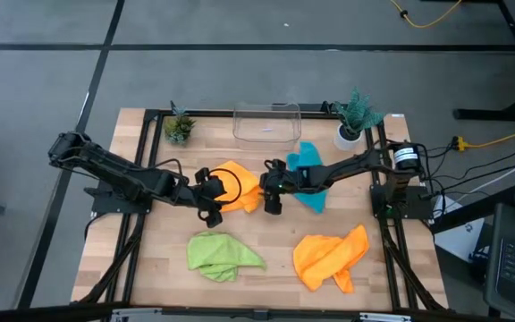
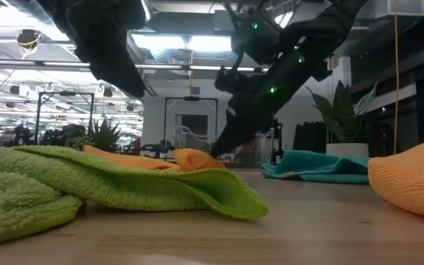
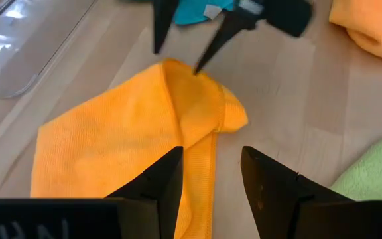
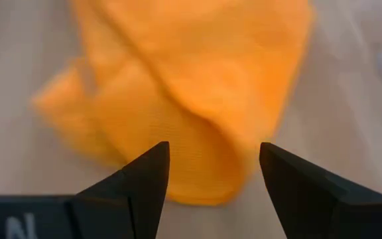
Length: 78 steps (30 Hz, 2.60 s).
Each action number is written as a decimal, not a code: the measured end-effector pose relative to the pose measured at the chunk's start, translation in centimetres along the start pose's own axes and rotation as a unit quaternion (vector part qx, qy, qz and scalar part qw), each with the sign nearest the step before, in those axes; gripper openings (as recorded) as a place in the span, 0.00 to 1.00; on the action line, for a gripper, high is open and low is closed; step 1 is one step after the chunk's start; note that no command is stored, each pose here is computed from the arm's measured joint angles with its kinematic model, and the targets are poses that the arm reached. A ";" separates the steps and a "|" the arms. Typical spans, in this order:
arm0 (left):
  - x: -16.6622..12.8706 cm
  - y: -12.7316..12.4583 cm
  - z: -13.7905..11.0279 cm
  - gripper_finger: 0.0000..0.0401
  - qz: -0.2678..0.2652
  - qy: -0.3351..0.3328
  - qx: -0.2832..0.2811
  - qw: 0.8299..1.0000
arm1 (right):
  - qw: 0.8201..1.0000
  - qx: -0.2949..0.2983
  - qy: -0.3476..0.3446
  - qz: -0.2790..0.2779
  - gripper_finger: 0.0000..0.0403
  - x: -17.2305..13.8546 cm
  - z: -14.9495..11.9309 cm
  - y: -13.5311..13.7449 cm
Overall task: Fold microfiber towels
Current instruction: Fold the orange towel
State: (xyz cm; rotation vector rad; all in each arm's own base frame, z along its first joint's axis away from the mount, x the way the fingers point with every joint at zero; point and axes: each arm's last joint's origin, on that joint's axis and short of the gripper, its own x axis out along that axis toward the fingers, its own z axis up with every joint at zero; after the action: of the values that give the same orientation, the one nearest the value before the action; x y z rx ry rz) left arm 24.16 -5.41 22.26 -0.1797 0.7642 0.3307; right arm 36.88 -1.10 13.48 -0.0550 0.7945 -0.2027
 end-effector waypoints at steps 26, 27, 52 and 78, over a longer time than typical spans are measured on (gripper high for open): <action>3.2 2.1 -5.7 0.37 -0.005 -0.005 -0.008 1.000 | 1.000 0.019 -0.002 -0.014 0.58 0.4 0.0 -1.6; 3.3 2.3 -6.0 0.38 -0.005 0.001 -0.009 1.000 | 1.000 0.019 -0.002 -0.014 0.58 0.4 0.0 -1.6; 8.0 2.8 -8.0 0.46 0.000 0.061 0.011 0.998 | 1.000 0.020 0.001 -0.014 0.58 0.4 -0.1 -1.6; 7.8 2.1 -6.9 0.16 -0.032 0.059 -0.026 0.997 | 0.999 0.024 0.038 -0.011 0.58 1.8 -1.5 -1.3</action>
State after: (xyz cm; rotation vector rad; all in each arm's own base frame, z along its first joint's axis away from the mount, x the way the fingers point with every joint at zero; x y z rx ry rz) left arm 24.24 -3.55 11.78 -0.2748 0.8654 0.2803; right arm 36.85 -2.70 11.30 -0.0103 0.8644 -0.2454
